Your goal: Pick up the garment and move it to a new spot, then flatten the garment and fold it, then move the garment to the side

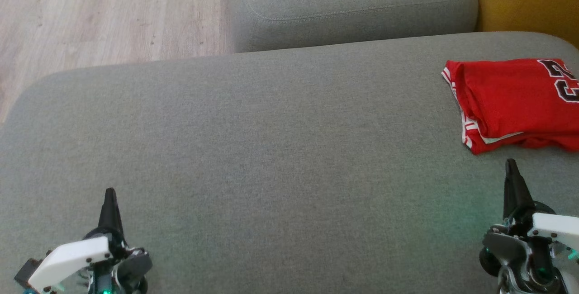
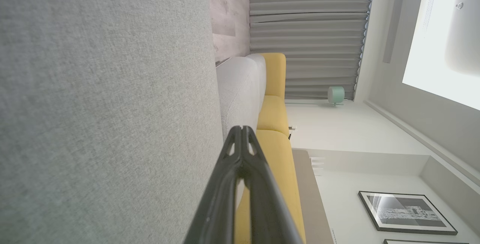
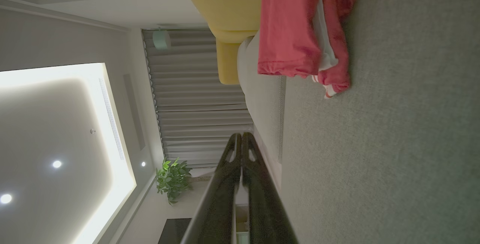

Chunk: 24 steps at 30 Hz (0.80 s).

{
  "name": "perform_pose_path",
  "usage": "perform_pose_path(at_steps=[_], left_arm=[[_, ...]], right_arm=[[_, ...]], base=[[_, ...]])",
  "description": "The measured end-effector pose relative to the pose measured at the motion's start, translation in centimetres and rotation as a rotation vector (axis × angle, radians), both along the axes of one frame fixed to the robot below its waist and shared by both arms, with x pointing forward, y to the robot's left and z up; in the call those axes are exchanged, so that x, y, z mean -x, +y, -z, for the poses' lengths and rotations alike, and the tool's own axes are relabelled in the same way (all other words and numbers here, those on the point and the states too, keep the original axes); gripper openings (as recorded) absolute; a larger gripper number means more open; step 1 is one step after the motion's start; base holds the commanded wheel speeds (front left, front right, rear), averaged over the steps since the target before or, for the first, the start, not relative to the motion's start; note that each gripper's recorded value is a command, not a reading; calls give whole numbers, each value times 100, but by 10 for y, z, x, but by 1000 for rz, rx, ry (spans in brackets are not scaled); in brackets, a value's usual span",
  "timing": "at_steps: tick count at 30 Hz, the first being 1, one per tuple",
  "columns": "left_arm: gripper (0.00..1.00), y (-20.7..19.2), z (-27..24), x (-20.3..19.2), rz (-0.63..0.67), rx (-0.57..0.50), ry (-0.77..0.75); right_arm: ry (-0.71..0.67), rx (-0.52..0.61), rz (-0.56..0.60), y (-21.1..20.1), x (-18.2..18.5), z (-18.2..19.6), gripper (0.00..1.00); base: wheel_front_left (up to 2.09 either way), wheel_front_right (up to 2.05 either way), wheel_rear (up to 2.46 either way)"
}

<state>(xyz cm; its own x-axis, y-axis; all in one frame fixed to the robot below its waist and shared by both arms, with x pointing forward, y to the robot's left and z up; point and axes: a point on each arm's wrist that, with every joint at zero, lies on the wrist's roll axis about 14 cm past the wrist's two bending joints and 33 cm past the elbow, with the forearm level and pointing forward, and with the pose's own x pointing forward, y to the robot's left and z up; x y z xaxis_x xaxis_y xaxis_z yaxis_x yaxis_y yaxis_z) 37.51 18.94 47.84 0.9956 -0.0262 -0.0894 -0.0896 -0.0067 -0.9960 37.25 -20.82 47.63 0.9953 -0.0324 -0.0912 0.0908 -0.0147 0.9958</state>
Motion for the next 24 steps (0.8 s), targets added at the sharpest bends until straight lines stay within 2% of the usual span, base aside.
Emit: perform_pose_path(at_steps=[24], left_arm=[[0,0,0,0,0,0,0]], right_arm=[[0,0,0,0,0,0,0]], base=[[0,0,0]])
